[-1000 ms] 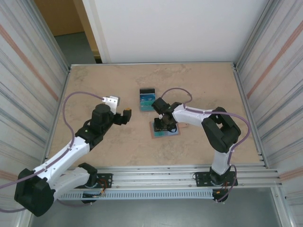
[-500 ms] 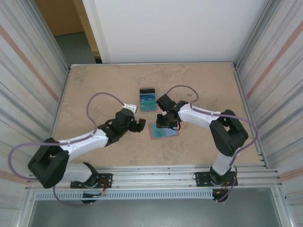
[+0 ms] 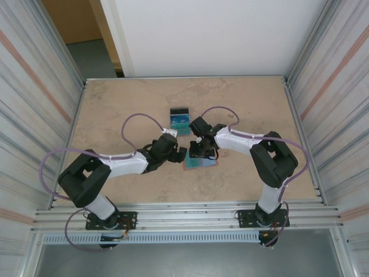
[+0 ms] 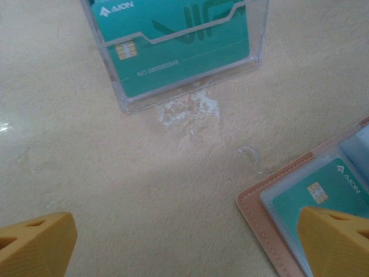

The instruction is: Take the credit cards out of the card holder

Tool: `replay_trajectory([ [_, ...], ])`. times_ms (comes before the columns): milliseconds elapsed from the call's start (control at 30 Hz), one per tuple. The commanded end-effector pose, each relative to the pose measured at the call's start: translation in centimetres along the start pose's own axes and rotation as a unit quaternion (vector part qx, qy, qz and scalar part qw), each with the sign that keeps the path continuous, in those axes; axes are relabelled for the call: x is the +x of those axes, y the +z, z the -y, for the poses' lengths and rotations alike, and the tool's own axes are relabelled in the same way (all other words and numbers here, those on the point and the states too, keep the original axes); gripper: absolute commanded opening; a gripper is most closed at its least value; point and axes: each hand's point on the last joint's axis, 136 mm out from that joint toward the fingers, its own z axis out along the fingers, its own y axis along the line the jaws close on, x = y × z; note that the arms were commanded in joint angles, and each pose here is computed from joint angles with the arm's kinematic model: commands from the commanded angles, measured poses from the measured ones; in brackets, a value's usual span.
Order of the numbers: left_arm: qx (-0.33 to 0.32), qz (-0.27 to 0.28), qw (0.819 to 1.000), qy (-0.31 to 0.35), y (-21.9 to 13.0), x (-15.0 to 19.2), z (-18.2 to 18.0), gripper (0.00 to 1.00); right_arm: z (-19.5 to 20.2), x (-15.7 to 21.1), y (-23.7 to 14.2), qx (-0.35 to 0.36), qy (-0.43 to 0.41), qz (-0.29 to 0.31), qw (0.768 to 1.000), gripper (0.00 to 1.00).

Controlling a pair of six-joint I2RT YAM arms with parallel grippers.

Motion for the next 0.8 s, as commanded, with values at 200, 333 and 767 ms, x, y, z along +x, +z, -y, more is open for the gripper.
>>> replay_trajectory([
  [200,-0.027,-0.024,0.999,0.019,1.6,0.6,0.2,0.99,1.0,0.9,1.2,0.002,0.008,-0.031,0.999,0.30],
  [333,-0.042,-0.045,0.998,0.029,2.1,1.6,-0.1,0.99,1.1,1.2,1.4,0.000,0.011,-0.039,0.999,0.31],
  [767,-0.064,-0.074,0.994,0.051,2.2,2.9,-0.8,0.99,-0.5,1.1,1.5,-0.114,0.049,-0.052,0.991,0.28],
])
